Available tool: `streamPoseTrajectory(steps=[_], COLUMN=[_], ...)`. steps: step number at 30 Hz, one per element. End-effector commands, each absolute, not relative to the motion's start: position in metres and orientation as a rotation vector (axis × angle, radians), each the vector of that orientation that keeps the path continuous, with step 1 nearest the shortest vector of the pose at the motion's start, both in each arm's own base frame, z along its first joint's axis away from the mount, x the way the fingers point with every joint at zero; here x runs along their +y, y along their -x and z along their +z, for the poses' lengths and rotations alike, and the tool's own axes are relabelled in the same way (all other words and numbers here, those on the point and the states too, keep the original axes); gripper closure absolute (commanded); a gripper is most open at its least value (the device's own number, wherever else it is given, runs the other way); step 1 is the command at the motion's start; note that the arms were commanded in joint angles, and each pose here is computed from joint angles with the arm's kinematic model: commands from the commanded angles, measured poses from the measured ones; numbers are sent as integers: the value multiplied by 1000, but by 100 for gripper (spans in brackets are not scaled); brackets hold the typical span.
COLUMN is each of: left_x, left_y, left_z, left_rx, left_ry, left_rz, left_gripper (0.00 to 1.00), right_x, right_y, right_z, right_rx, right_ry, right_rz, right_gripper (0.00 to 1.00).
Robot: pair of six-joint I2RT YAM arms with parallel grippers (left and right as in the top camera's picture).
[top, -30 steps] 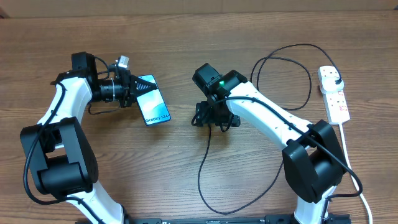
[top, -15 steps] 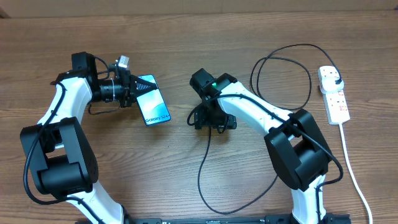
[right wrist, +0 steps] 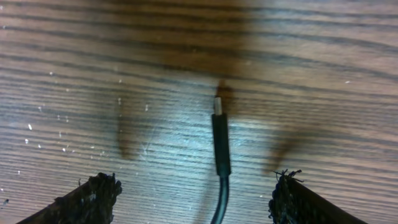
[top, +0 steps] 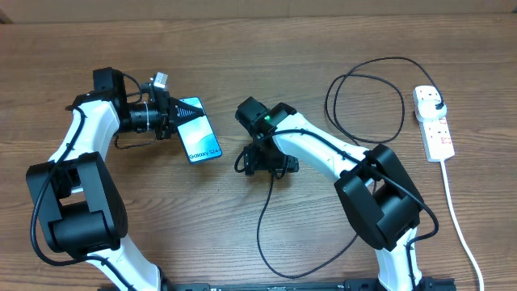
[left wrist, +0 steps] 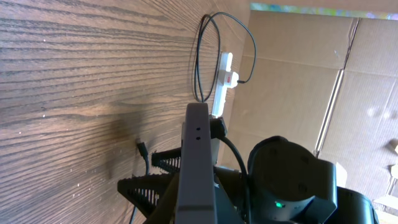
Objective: Plug charger to phone and switch on socket
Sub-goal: 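Lower the right gripper and close on the cable plug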
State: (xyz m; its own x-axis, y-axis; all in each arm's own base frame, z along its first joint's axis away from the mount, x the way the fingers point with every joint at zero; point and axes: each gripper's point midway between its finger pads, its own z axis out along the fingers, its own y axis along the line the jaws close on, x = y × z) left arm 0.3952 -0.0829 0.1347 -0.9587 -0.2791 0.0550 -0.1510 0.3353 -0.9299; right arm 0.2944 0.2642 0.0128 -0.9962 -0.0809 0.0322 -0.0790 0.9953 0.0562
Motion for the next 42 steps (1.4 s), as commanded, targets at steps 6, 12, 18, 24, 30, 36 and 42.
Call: streamPoseTrajectory(steps=[6,12,18,24,30,36,42], left_x=[-88,-88,-88,-88,-88,-87,-87], left_y=[-394,-394,-394,-394,-394,-394,-394], left_z=[151,151,151,151,151,148,148], left_rx=[2417,2417,2417,2417,2418,2429,2432], left_ry=[329,330,330,330,330,334,336], left_rz=[-1750,-1750,-1750,-1750,-1750,-1731,-1727], left_gripper=[96,96,96,96,96,96,96], right_x=[264,263,261,258,251,247,247], right_y=[-300,-300,-300,-304,-309,-313,-313], right_z=[1,-10,-11,-11,-11,-11,-11], right_rx=[-3109,-3094,-3099,-3117,-3138,-3145,-3146], right_ry=[-127,-126,-127,-128,-120,-108,-108], right_rz=[-40,-20,-6,30,73,88,91], right_gripper=[26,33,38,46,48,56,64])
